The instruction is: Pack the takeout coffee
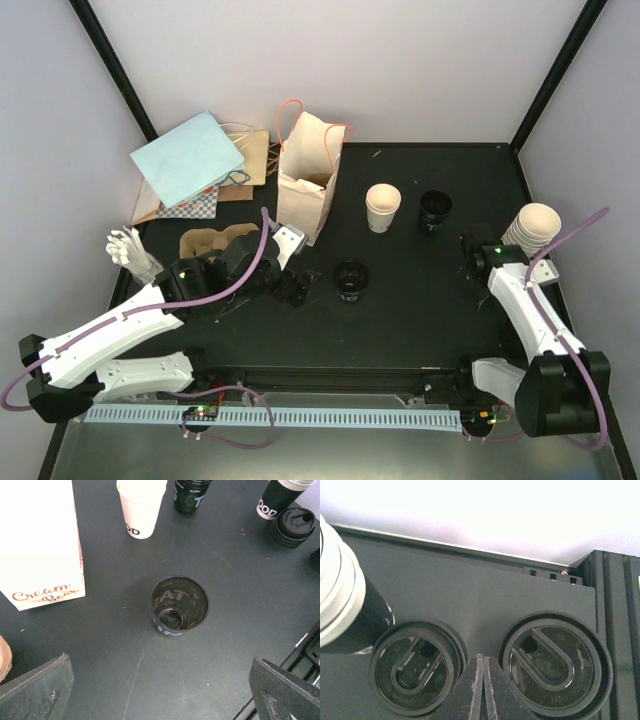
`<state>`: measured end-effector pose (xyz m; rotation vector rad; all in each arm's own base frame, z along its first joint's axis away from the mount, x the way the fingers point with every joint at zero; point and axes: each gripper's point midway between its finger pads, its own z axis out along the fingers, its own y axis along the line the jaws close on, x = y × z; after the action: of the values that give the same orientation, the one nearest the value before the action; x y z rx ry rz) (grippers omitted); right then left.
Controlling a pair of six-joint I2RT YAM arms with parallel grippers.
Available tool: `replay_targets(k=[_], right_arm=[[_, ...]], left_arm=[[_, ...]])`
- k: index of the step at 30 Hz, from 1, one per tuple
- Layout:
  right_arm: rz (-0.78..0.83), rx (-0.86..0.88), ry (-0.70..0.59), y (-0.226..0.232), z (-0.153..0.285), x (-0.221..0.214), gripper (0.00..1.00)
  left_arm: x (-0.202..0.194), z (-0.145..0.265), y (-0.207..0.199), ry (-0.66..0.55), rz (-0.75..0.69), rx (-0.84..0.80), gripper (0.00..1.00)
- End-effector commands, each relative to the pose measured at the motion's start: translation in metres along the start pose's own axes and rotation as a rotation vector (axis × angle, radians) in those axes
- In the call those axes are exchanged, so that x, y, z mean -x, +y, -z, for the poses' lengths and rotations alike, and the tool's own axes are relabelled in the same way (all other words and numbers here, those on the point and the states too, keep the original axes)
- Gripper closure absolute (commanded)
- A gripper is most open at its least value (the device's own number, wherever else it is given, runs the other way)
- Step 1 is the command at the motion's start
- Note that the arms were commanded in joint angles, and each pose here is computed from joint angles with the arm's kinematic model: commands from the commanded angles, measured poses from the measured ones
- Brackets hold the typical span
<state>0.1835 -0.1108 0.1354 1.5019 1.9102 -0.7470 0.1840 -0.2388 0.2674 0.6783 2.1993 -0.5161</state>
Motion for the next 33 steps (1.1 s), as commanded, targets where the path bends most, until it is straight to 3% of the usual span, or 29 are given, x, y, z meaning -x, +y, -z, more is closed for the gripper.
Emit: replay_targets(k=[1,7,13,19,24,33], right_arm=[[-0.131,0.03,-0.029,-0.003,-0.004,0.014,0.99],[-0.194,0.01,-0.02,-0.008,-0.016,0.026,0.99],[-0.234,0.118,0.087,0.005,-0.027,0.023,0.99],[-0.32,0.277,0.109,0.014,-0.033,0.028,0.99],[-0.381,0.238,0.151,0.003,-0.046,0.042,0.99],[-0.414,0.275,0.346,0.019,-0.076,0.036,0.99]], left_arm=[[0.005,0.003,0.0,-0.02,-0.005,-0.004,0.01],[0.004,0.003,0.0,-0.018,-0.005,-0.006,0.01],[0.005,0.006,0.001,-0.021,0.001,-0.007,0.01],[0.003,0.005,0.001,-0.015,0.003,-0.007,0.01],[0.002,0.005,0.001,-0.013,0.005,-0.008,0.01],[0.003,0.002,-0.001,-0.01,0.004,-0.01,0.01]])
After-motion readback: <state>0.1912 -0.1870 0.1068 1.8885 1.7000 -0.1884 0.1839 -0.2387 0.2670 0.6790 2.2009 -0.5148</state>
